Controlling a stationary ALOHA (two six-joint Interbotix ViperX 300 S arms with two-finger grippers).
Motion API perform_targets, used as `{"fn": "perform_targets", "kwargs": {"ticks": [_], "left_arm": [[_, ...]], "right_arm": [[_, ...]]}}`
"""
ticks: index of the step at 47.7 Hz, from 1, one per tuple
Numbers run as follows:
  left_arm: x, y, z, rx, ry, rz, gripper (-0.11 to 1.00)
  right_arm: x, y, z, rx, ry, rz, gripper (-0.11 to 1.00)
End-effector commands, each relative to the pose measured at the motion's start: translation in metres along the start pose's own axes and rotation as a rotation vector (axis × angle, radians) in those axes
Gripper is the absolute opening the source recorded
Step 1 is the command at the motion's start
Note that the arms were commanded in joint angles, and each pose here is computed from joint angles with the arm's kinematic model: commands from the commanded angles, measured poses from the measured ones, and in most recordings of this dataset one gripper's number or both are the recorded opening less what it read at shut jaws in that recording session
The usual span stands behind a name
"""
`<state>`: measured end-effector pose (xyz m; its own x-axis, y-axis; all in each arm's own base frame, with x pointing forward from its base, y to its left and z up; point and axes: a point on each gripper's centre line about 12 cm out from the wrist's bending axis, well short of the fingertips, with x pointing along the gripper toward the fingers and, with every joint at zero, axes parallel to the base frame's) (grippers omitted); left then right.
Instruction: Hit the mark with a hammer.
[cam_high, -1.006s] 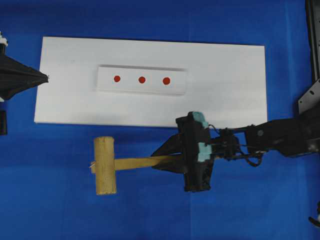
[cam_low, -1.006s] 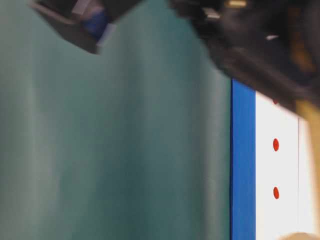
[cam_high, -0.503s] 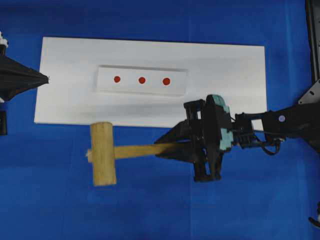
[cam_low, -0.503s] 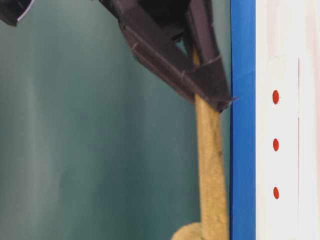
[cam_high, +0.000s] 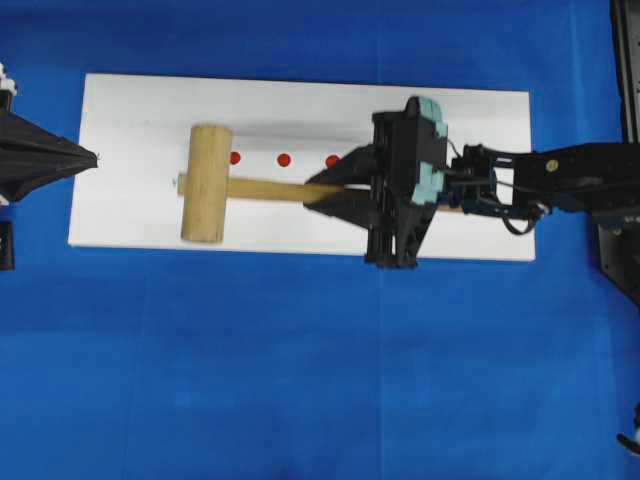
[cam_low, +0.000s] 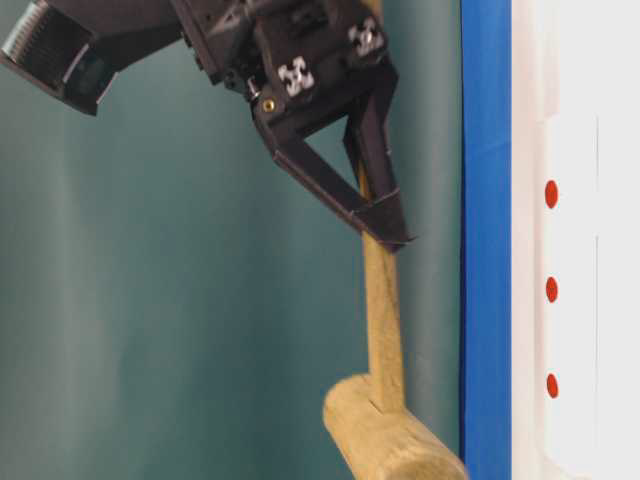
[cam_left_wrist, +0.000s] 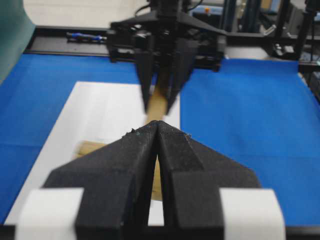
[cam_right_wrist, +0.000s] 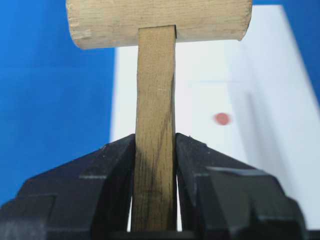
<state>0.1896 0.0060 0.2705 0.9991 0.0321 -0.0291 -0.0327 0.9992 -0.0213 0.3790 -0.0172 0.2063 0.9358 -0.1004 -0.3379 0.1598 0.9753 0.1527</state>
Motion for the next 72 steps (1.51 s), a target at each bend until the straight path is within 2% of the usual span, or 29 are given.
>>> {"fn": "perform_targets", "kwargs": {"ticks": [1, 7, 15, 23, 27, 29, 33, 40, 48, 53, 64, 72], "left_arm": [[0.001, 0.001, 0.003, -0.002, -0.008, 0.003, 0.0], [0.001, 0.001, 0.003, -0.003, -0.006, 0.003, 0.0], [0.001, 0.001, 0.003, -0.003, -0.008, 0.003, 0.0], [0.001, 0.001, 0.003, -0.009, -0.006, 0.003, 0.0], [0.001, 0.001, 0.003, -0.025, -0.008, 0.003, 0.0], [0.001, 0.001, 0.003, -0.035, -0.008, 0.003, 0.0], [0.001, 0.001, 0.003, -0.055, -0.008, 0.003, 0.0], [0.001, 0.001, 0.003, -0.074, -0.008, 0.003, 0.0], [0.001, 0.001, 0.003, -0.075, -0.008, 0.003, 0.0], [0.001, 0.001, 0.003, -0.075, -0.008, 0.003, 0.0], [0.001, 0.001, 0.004, -0.078, -0.014, 0.003, 0.0], [0.001, 0.001, 0.005, -0.1, -0.023, 0.005, 0.01]], "right_arm": [[-0.005, 0.001, 0.019, -0.005, -0.061, 0.004, 0.09], [-0.005, 0.0, 0.02, -0.028, -0.068, 0.002, 0.09], [-0.006, -0.005, 0.025, -0.16, -0.088, -0.011, 0.09], [-0.008, -0.01, 0.037, -0.368, -0.135, -0.043, 0.09], [-0.009, -0.012, 0.04, -0.498, -0.166, -0.068, 0.09], [-0.009, -0.012, 0.043, -0.587, -0.186, -0.083, 0.09], [-0.01, -0.013, 0.048, -0.703, -0.211, -0.113, 0.09], [-0.013, -0.015, 0.056, -0.823, -0.273, -0.184, 0.09], [-0.018, -0.006, 0.064, -0.943, -0.356, -0.228, 0.09], [-0.018, -0.001, 0.064, -0.973, -0.359, -0.226, 0.09], [-0.017, -0.002, 0.061, -0.96, -0.334, -0.219, 0.09], [-0.017, -0.002, 0.061, -0.964, -0.334, -0.22, 0.09]]}}
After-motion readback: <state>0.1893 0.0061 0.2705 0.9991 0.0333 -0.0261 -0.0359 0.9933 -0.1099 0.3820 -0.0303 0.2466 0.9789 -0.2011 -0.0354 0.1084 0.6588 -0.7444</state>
